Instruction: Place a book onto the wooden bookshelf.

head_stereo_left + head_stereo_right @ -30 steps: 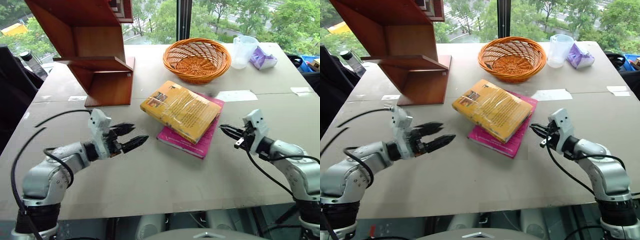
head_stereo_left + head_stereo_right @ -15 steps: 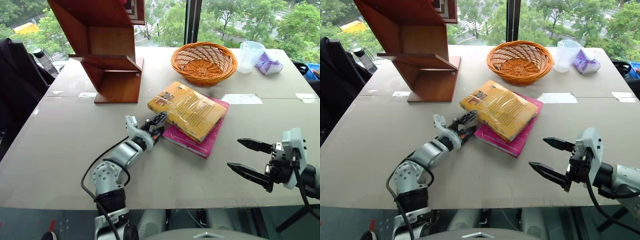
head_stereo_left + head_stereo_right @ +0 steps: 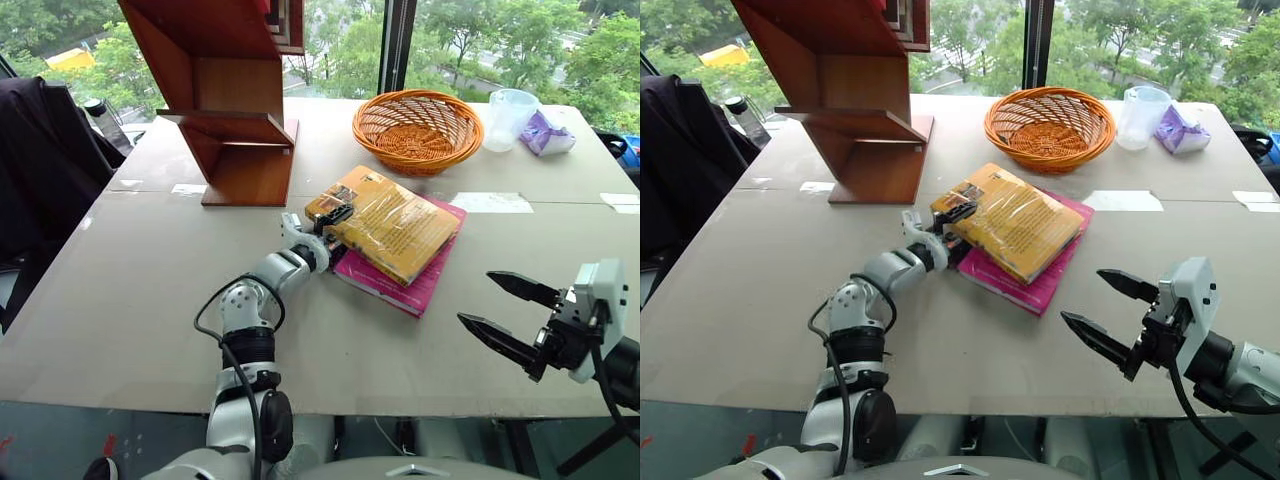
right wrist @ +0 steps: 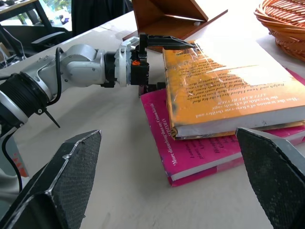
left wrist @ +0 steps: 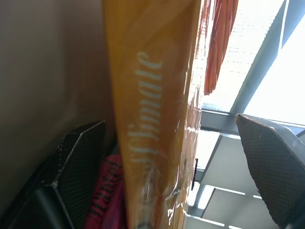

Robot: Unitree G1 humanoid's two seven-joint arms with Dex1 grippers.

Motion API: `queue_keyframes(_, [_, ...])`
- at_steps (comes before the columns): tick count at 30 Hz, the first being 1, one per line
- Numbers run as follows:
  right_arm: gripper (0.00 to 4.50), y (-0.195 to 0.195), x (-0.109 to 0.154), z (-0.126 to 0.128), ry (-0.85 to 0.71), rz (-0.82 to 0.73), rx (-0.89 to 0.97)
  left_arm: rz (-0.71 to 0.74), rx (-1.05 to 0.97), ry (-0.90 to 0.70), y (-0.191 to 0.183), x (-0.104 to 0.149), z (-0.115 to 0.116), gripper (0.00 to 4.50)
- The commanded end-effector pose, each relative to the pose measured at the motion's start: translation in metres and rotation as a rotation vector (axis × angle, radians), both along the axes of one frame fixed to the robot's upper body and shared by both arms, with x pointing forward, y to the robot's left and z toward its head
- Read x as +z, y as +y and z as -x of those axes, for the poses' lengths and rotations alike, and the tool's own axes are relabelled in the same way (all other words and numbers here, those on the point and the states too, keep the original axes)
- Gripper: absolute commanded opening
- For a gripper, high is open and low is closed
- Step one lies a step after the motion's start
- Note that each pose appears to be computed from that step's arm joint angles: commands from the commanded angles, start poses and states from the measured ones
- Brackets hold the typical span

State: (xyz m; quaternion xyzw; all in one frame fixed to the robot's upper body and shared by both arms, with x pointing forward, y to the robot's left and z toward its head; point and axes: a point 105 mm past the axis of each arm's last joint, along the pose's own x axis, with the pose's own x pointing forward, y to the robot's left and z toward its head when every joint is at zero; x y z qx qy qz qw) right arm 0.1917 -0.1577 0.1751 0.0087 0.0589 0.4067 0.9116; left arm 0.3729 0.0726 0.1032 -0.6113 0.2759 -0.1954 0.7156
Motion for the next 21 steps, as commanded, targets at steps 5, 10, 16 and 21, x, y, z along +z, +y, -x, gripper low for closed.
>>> queue_keyframes(5, [4.50, 0.004, 0.010, 0.002, -0.065, -0.010, 0.007, 0.004, -0.078, 0.051, -0.011, -0.017, 0.006, 1.34])
queue_keyframes(10, [4.50, 0.004, 0.009, -0.001, -0.065, -0.010, 0.013, -0.003, -0.091, -0.298, -0.003, 0.045, 0.010, 0.46])
queue_keyframes(16, [4.50, 0.003, 0.008, -0.007, -0.066, -0.015, 0.036, -0.301, -0.131, -1.010, -0.011, 0.159, 0.058, 0.43])
queue_keyframes(21, [4.50, 0.000, 0.016, -0.019, -0.125, -0.041, 0.067, -0.867, -0.018, -1.521, -0.005, 0.196, 0.087, 0.43])
